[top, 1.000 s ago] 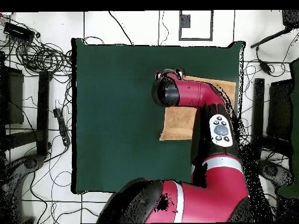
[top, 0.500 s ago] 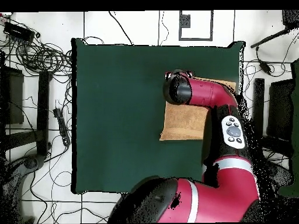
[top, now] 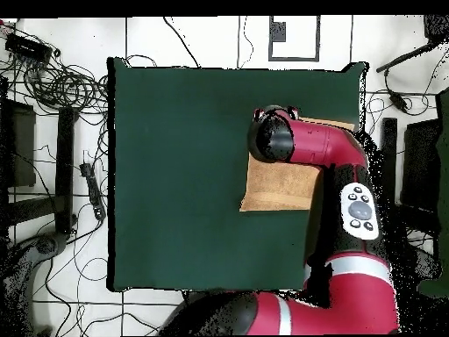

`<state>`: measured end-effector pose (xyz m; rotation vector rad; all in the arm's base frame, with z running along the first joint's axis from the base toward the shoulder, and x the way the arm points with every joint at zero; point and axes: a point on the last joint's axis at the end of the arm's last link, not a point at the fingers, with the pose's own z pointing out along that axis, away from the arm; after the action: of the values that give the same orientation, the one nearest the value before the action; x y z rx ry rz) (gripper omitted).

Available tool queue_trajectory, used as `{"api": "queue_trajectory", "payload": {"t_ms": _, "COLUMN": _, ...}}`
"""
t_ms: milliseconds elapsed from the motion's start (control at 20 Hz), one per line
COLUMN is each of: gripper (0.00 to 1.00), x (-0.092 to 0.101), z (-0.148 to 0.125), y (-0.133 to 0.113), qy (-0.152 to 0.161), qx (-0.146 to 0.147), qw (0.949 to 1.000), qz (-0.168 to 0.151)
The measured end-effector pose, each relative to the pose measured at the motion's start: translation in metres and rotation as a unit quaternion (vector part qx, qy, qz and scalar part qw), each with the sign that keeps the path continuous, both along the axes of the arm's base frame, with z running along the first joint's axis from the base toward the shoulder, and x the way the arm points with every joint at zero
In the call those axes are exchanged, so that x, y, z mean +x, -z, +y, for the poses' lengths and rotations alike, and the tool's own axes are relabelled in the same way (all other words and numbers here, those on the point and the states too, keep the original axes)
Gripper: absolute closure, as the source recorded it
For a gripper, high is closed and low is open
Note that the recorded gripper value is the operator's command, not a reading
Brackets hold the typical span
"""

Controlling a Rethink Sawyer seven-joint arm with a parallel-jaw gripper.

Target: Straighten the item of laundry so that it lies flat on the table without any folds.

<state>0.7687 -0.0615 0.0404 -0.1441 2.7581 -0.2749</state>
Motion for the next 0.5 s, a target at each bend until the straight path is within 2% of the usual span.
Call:
{"api": "queue_trajectory", "payload": {"t_ms": 250, "gripper": 0.0, "x": 0.003, "z": 0.019, "y": -0.014, "qy": -0.016, "qx": -0.014, "qw": 0.9998, "qz": -0.006}}
{"api": "queue_trajectory", "payload": {"t_ms": 300, "gripper": 0.0, "x": 0.004, "z": 0.028, "y": -0.013, "qy": -0.021, "qx": -0.013, "qw": 0.9997, "qz": -0.006}}
{"api": "queue_trajectory", "payload": {"t_ms": 500, "gripper": 0.0, "x": 0.001, "z": 0.036, "y": -0.006, "qy": -0.025, "qx": -0.011, "qw": 0.9996, "qz": -0.001}}
